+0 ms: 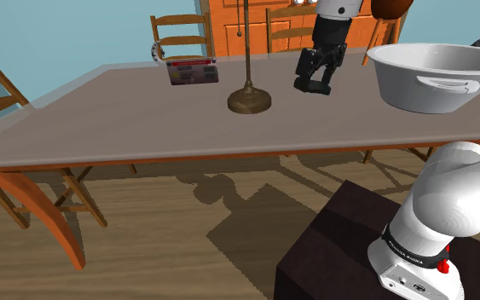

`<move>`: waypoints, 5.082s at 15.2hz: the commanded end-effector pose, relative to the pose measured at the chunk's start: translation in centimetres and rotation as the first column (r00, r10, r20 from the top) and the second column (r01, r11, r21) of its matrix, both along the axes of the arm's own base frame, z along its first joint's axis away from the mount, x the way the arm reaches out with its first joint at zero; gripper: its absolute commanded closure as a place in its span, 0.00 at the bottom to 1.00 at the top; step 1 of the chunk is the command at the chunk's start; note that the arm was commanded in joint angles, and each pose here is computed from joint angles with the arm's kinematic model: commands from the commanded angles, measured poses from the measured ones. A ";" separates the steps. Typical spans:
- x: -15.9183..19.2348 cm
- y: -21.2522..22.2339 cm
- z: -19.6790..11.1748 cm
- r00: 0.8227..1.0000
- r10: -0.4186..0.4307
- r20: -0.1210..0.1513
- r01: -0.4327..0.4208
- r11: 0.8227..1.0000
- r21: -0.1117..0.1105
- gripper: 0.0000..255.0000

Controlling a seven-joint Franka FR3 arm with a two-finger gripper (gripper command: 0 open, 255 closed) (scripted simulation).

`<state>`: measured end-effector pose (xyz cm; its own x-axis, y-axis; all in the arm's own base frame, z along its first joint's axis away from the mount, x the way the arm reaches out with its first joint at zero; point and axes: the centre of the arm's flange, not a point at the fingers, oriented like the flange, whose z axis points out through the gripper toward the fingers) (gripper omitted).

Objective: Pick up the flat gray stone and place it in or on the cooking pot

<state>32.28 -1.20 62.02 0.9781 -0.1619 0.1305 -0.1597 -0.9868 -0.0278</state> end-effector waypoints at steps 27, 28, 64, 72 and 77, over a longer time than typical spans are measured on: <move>11.8 -15.1 -6.0 0.992 0.045 -0.115 -0.040 0.998 0.052 0.00; 11.8 -15.1 -6.0 0.992 0.045 -0.115 -0.040 0.998 0.052 0.00; 11.8 -15.1 6.7 0.992 0.045 -0.115 -0.040 0.998 0.052 1.00; 11.8 -15.1 10.9 0.992 0.045 -0.115 -0.040 0.998 0.052 1.00; 11.8 -15.1 13.6 0.992 0.045 -0.115 -0.040 0.998 0.052 1.00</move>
